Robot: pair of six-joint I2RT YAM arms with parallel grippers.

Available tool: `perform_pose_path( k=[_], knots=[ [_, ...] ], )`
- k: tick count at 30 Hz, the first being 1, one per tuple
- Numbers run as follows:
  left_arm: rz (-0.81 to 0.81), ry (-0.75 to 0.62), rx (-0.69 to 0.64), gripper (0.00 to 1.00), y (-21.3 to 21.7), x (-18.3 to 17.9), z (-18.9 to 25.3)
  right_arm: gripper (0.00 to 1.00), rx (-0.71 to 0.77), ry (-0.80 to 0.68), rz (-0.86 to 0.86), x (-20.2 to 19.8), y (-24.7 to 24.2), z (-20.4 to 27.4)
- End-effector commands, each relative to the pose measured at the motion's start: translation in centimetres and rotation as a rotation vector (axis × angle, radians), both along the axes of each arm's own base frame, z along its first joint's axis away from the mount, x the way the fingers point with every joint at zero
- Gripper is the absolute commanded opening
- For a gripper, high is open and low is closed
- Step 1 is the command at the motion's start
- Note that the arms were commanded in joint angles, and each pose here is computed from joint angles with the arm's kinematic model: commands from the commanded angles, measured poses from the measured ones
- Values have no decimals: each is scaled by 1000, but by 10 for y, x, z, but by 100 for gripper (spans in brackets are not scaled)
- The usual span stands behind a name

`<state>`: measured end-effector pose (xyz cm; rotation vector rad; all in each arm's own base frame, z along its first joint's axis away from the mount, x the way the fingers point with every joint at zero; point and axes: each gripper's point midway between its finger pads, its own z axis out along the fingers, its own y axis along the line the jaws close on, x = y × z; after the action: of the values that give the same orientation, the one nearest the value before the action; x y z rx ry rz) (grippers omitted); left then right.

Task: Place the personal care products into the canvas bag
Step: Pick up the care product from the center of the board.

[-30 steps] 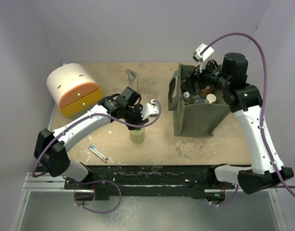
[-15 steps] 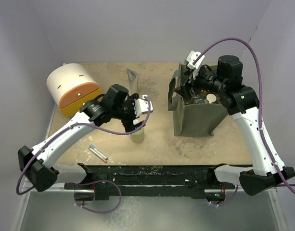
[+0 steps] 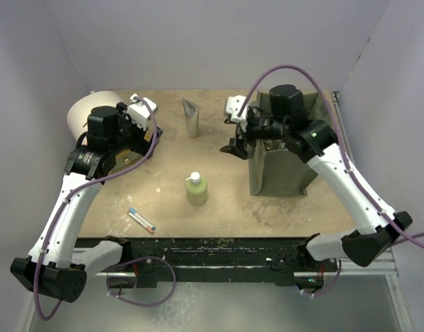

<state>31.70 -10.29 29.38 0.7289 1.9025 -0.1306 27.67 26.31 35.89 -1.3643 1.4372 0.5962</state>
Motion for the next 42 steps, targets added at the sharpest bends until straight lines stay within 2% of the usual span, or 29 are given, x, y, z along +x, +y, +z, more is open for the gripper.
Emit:
perform_pose_path(
  k=[1, 12, 19, 34, 42],
  knots=[
    [178, -129, -76, 99, 28, 11, 47, 83, -58, -50, 128, -13, 37, -22],
    [217, -163, -65, 99, 39, 5, 60, 83, -226, 70, 277, -24, 89, -137],
    [212, -164, -74, 99, 41, 3, 59, 80, -273, 137, 330, -29, 105, -178],
    [191, -160, -81, 99, 39, -1, 57, 57, -313, 182, 372, -36, 111, -206],
    [179, -155, -77, 99, 38, -2, 52, 55, -320, 191, 374, -36, 111, -209]
  ],
)
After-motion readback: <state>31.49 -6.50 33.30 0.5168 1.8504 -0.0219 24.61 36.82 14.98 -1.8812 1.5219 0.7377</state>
